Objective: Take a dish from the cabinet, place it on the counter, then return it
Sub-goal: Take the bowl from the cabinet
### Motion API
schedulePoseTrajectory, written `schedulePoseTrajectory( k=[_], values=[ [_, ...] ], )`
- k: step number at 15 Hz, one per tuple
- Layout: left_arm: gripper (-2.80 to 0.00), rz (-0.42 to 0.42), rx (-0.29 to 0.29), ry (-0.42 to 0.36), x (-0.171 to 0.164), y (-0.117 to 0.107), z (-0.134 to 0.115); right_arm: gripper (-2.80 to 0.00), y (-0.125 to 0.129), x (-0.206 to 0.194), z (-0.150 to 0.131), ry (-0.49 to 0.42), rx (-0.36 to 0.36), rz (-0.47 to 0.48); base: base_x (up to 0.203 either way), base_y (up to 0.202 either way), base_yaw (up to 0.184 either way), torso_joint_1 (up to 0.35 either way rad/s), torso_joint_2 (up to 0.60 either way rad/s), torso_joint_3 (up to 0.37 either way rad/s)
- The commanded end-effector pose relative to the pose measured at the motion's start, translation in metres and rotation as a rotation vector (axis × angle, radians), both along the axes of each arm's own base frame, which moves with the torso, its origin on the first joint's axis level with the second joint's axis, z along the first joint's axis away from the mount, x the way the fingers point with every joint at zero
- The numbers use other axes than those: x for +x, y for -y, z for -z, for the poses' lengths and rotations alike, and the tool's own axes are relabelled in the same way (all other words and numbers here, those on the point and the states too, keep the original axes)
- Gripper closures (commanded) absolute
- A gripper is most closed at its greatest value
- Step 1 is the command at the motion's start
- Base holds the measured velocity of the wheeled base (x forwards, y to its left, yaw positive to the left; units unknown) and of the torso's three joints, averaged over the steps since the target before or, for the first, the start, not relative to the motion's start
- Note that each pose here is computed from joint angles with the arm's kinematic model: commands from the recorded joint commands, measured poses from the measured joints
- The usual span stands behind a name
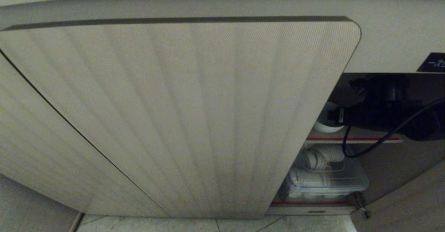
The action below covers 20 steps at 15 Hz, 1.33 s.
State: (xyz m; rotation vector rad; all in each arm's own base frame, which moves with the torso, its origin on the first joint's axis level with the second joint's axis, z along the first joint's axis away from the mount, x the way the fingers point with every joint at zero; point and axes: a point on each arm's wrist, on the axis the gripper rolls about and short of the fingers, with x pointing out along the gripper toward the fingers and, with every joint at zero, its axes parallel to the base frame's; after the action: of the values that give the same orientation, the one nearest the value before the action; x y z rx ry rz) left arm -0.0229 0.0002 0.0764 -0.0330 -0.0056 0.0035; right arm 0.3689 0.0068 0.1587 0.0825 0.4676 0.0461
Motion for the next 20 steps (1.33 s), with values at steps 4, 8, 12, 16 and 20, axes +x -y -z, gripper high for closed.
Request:
schedulePoseTrajectory(
  k=[4,8,12,16,20],
  values=[
    [0.0,-0.001,-0.001,0.001,0.0,0.0,0.0,0.0,-0.0006,-0.0003,0.0004,0.001,0.0,-0.003,0.0,0.0,0.0,0.0,0.0,0.0],
    [0.0,-0.001,-0.001,0.001,0.0,0.0,0.0,0.0,0.0,0.0002,0.0006,0.004,-0.003,-0.003,0.0,0.0,0.0,0.0,0.0,0.0],
    [0.0,-0.001,-0.001,0.001,0.0,0.0,0.0,0.0,-0.0006,-0.0007,0.0015,0.001,-0.006,-0.006,0.0,0.0,0.0,0.0,0.0,0.0],
    [0.0,-0.001,-0.001,0.001,0.0,0.0,0.0,0.0,0.0,-0.0013,0.0005,0.006,-0.006,-0.004,0.0,0.0,0.0,0.0,0.0,0.0],
    [0.0,-0.001,-0.001,0.001,0.0,0.0,0.0,0.0,-0.0005,-0.0037,-0.0011,0.005,-0.006,-0.006,0.0,0.0,0.0,0.0,0.0,0.0]
  ],
)
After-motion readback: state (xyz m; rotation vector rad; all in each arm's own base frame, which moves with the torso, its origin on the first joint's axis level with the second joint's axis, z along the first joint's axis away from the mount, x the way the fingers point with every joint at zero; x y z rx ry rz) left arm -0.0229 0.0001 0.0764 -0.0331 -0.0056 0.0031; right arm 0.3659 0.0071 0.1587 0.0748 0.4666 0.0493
